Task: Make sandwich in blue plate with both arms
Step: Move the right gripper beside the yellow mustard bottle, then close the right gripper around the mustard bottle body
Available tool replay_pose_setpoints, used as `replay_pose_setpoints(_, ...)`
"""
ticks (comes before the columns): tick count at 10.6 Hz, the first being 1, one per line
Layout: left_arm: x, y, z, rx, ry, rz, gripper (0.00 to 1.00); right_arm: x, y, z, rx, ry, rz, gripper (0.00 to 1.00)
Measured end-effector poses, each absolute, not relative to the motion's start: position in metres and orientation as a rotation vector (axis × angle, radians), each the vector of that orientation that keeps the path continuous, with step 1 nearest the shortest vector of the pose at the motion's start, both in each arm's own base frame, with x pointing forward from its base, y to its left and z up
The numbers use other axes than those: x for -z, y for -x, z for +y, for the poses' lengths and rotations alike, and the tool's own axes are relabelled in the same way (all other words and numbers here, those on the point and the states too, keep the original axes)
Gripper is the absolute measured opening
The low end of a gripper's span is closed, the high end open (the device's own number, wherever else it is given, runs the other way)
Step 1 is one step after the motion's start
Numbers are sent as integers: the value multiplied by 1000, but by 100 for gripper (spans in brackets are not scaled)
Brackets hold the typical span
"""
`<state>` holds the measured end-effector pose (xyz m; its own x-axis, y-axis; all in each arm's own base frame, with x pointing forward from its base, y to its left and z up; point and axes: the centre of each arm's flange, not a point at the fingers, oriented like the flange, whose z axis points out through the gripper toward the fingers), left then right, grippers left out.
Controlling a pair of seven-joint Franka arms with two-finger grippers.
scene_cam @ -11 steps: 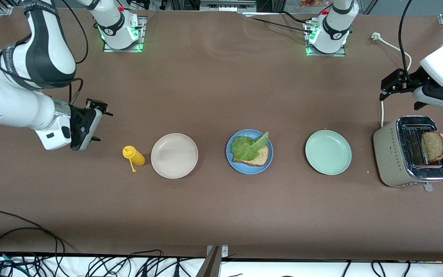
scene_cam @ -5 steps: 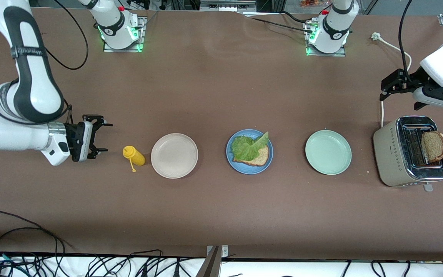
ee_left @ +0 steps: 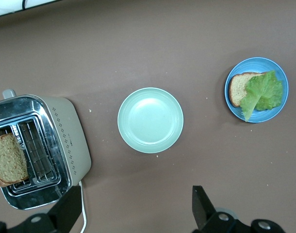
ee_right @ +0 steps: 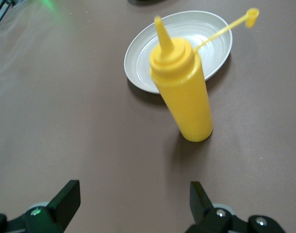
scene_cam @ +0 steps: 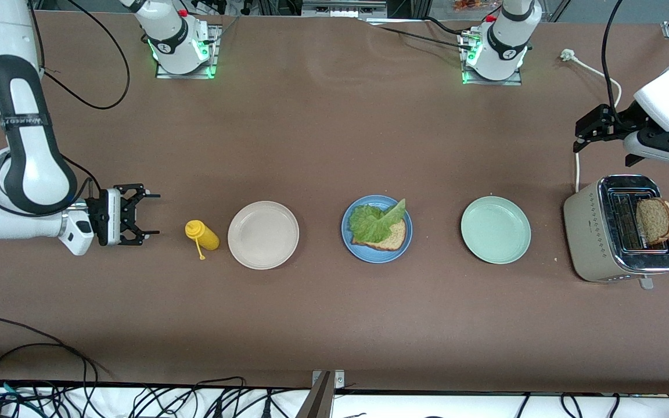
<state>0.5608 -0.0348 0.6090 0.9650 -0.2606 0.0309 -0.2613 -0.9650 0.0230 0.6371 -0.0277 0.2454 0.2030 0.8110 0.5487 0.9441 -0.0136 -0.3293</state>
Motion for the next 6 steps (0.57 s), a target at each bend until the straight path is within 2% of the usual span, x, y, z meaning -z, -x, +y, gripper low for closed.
replay_pose_setpoints(6,-608,-561,-33,-40,-3088,-406,100,-178,-631,-15,419,1671,-1607,100)
